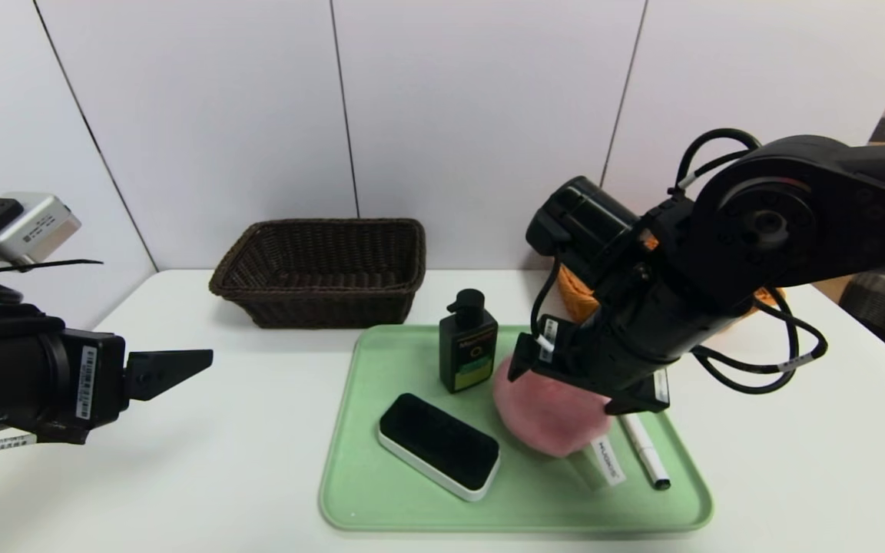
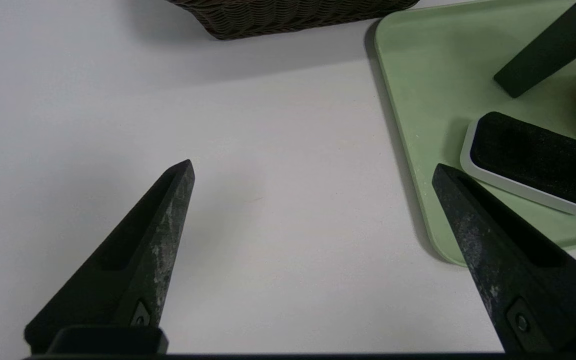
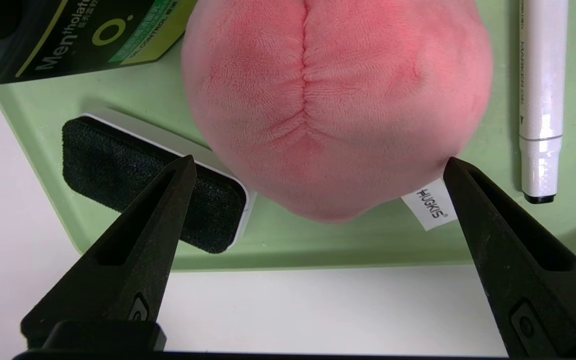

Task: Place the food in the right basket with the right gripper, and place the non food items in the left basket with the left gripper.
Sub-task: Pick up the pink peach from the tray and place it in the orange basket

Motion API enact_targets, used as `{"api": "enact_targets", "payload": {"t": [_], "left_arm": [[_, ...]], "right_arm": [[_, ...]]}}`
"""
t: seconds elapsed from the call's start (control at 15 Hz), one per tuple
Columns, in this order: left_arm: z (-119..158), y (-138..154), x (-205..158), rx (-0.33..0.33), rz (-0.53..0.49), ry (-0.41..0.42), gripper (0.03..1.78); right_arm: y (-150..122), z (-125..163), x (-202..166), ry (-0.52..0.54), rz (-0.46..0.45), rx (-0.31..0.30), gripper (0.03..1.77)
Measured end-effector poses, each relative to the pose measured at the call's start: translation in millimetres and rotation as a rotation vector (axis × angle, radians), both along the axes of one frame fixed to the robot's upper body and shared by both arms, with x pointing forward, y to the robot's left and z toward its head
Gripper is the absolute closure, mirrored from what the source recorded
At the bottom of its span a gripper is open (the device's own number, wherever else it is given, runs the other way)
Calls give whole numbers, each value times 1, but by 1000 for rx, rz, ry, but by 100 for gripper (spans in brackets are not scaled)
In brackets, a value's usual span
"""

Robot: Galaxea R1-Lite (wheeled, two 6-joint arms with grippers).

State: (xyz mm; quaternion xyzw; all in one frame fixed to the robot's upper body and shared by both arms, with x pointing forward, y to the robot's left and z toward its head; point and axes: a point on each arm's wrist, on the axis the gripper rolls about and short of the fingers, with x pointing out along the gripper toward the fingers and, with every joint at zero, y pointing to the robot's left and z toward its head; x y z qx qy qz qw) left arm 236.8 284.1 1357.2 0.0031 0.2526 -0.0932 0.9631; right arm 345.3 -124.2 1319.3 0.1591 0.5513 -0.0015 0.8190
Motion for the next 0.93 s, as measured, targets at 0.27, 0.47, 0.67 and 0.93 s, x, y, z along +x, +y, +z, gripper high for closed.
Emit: {"api": "enact_targets", "payload": {"t": [0.27,0.47,0.67,0.93], "left_arm": [[-4,2,-4,0,1,9,12],[-7,2,-6,0,1,13,12],[-8,2,-9,-1,-4,13,12],[-9,3,-12,-1,-8,11,12]], "right_arm": [[5,-10,7,-15,-18,-60,9],[9,-19,12,-6,-26,-85,9],[12,-28,16,9,-31,-103,9],[16,-40,22,25,-33,-117,9]]}}
